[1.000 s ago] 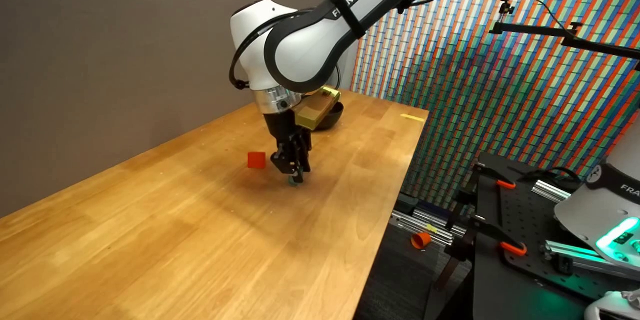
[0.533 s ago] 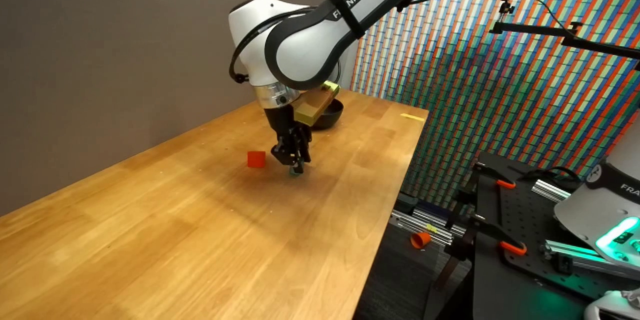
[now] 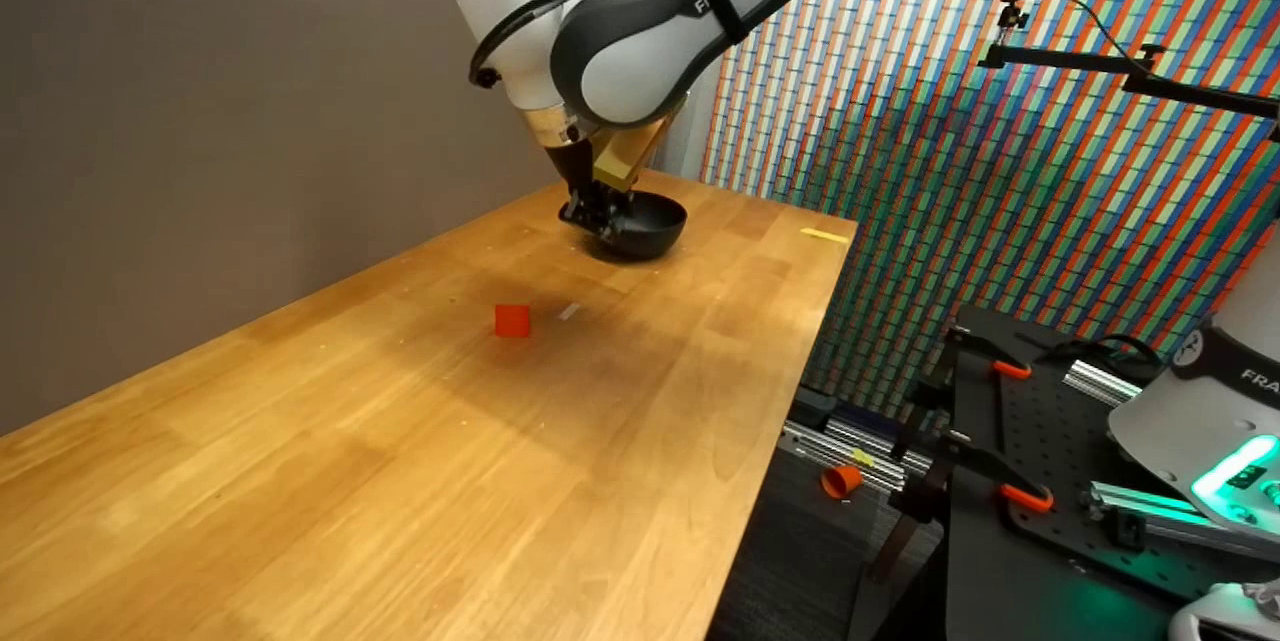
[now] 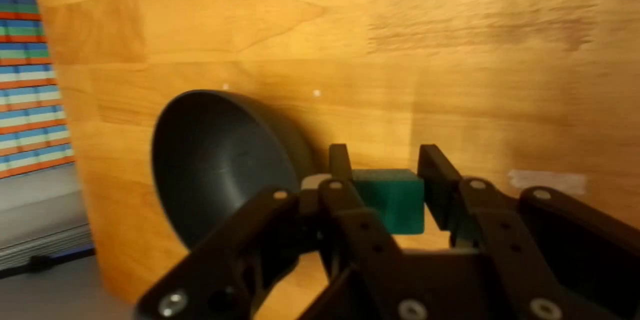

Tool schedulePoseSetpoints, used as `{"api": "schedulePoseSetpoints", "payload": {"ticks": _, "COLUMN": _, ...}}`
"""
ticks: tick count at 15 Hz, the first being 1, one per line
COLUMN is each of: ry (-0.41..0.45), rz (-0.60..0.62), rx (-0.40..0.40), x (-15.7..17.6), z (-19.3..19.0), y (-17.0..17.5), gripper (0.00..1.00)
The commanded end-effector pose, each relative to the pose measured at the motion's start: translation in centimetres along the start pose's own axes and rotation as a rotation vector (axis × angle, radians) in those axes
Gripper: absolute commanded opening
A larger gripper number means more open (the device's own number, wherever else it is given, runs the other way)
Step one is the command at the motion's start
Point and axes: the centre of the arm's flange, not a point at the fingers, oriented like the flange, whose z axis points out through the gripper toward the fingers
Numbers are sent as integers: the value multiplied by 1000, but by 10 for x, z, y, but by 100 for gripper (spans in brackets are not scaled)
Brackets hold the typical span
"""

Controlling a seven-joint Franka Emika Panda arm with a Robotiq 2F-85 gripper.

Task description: Put the blocks in the bowl

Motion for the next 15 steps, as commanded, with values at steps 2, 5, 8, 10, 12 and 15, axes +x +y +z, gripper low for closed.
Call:
{"api": "schedulePoseSetpoints", "payload": {"ticks": 2, "ry": 29, "rz": 134, "rx": -198, "x": 20, "z": -4, "y": 46, "gripper": 13}}
{"api": "schedulePoseSetpoints", "payload": {"ticks": 5, "ry": 2, "rz": 177, "rx": -230, "x": 32, "z": 9, "y": 71, "gripper": 13}}
{"api": "schedulePoseSetpoints", "payload": {"ticks": 8, "ry": -11, "rz": 201, "rx": -231, "x": 42, "z": 23, "y": 85, "gripper": 71}}
{"api": "schedulePoseSetpoints", "payload": {"ticks": 10, "ry": -28, "rz": 192, "rx": -205, "x": 46, "z": 31, "y": 85, "gripper": 87}}
{"api": "schedulePoseSetpoints", "payload": {"ticks": 12, "ry": -55, "rz": 135, "rx": -45, "x": 46, "z": 28, "y": 76, "gripper": 100}}
{"api": "schedulePoseSetpoints", "payload": {"ticks": 15, "ry": -64, "rz": 87, "rx": 109, "x": 47, "z": 8, "y": 46, "gripper": 100}}
